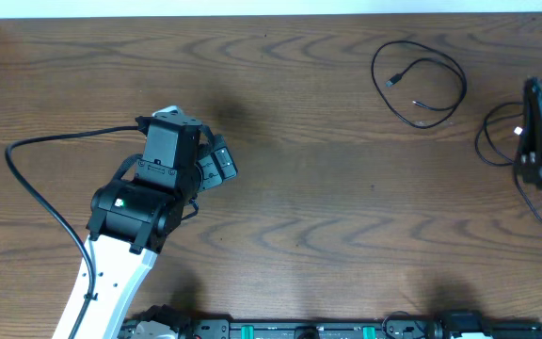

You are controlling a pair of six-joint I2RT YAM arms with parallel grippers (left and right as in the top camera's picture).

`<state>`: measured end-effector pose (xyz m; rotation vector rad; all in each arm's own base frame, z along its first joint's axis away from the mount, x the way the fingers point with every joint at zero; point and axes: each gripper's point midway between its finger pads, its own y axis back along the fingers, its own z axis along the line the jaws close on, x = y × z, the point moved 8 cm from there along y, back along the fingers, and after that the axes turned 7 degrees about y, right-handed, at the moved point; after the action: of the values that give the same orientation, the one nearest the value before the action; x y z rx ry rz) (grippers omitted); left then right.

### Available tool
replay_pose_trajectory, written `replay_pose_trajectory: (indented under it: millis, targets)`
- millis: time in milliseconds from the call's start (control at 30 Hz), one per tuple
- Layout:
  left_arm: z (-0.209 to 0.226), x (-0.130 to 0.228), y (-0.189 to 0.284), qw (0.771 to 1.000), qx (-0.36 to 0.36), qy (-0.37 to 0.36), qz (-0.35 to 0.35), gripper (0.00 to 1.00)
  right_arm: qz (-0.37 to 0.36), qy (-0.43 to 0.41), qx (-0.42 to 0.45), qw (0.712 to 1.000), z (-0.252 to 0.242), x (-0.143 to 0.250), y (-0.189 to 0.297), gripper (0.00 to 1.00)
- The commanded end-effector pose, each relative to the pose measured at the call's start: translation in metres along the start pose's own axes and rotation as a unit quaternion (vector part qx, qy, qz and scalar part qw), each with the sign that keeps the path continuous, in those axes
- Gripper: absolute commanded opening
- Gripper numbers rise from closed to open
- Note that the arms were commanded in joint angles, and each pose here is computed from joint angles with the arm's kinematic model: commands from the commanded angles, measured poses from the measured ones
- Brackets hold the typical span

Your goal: Untangle cables

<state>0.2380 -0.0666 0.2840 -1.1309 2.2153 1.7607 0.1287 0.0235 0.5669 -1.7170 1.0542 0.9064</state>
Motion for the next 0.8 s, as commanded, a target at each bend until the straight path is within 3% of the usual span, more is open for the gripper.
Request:
replay_pose_trajectory:
  millis: [0,767]
  targets:
    - [0.000,-0.003,0.003,1.000,0.002,0.005,-0.006,0.98,-0.011,0.018,0.002,1.000,0.002,-0.005,0.015,0.99]
    - [0.000,-0.003,0.003,1.000,0.002,0.005,-0.006,0.98,-0.223,0.059,0.070,0.971,0.025,-0.069,0.234,0.99]
